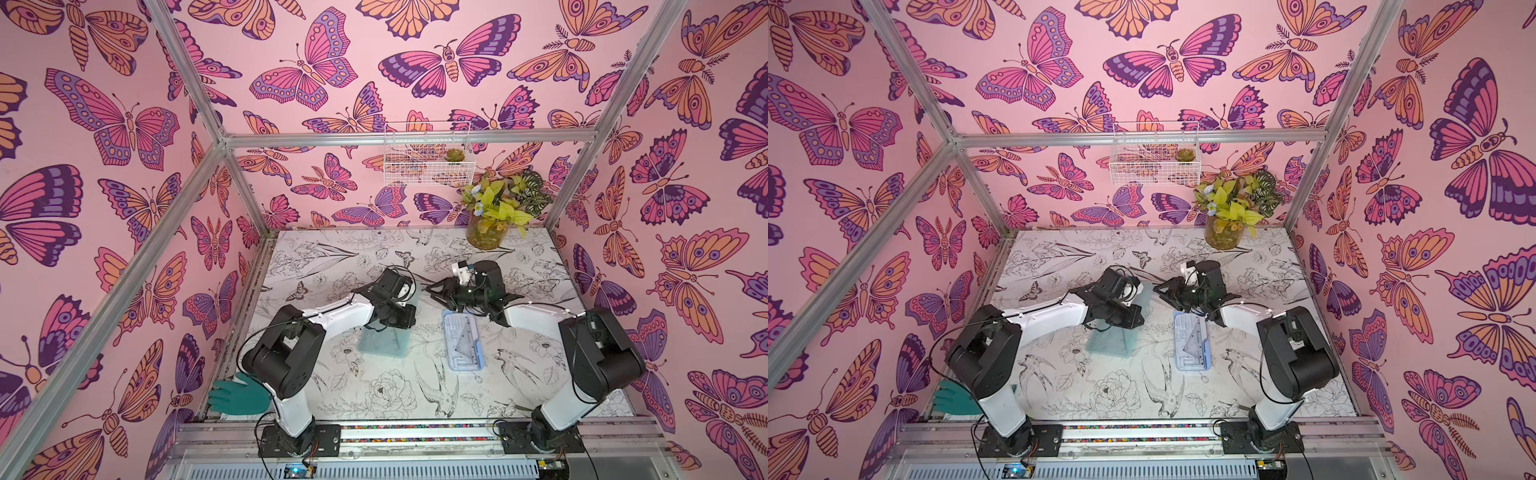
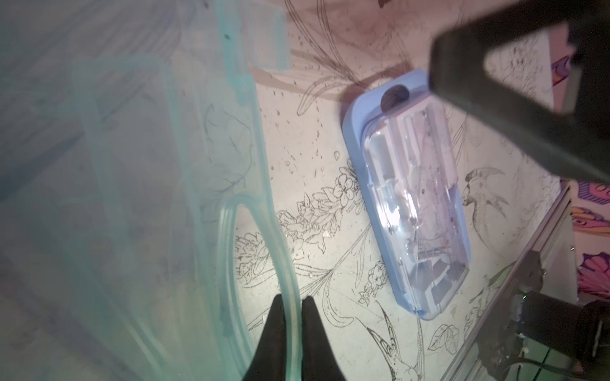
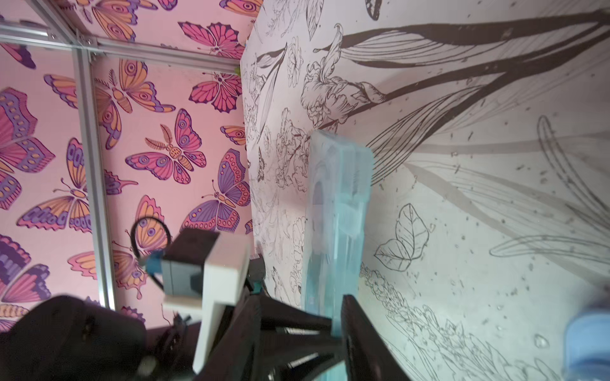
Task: Open the ruler set and take out the ruler
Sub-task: Open the ruler set box at the center of the board, then place the ruler set box at the center of the board.
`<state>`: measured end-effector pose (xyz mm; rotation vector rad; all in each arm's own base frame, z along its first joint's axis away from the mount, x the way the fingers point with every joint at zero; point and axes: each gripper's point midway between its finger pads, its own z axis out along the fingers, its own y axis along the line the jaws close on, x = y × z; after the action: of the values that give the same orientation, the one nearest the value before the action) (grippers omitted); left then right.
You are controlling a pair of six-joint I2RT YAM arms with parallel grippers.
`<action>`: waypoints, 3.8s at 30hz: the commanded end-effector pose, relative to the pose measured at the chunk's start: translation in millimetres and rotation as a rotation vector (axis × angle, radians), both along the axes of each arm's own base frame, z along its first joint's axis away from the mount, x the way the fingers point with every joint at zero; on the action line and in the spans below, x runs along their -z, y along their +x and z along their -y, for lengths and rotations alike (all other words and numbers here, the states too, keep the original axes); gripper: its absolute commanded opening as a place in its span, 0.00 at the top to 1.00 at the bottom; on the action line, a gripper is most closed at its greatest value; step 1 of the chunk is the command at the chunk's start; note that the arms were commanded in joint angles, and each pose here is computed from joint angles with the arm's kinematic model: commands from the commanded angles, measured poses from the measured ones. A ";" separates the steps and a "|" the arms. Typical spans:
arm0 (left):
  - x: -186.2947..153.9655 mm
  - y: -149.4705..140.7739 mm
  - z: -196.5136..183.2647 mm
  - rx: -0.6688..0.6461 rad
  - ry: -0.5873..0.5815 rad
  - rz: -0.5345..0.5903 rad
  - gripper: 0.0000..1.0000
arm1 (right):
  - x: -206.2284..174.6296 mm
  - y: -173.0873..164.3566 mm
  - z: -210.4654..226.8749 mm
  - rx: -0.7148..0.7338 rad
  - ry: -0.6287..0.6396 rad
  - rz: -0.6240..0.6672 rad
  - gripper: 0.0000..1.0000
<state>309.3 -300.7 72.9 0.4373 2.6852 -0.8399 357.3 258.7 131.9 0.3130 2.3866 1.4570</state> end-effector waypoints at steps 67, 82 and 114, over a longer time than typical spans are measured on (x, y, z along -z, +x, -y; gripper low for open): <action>-2.8 29.1 -8.4 -0.258 -0.262 -0.175 1.00 | 39.8 -85.5 -66.8 -0.394 -0.107 0.006 0.80; 11.8 23.6 -12.3 -0.249 -0.225 -0.177 1.00 | 47.0 -87.8 -63.3 -0.400 -0.231 -0.001 1.00; 36.4 -7.6 -22.8 -0.092 0.022 -0.185 0.57 | 13.8 -69.8 -4.9 -0.265 -0.447 0.107 0.51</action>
<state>323.8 -289.4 63.4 0.1802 2.7209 -0.9895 293.2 272.2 127.0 -0.1853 2.6131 0.9928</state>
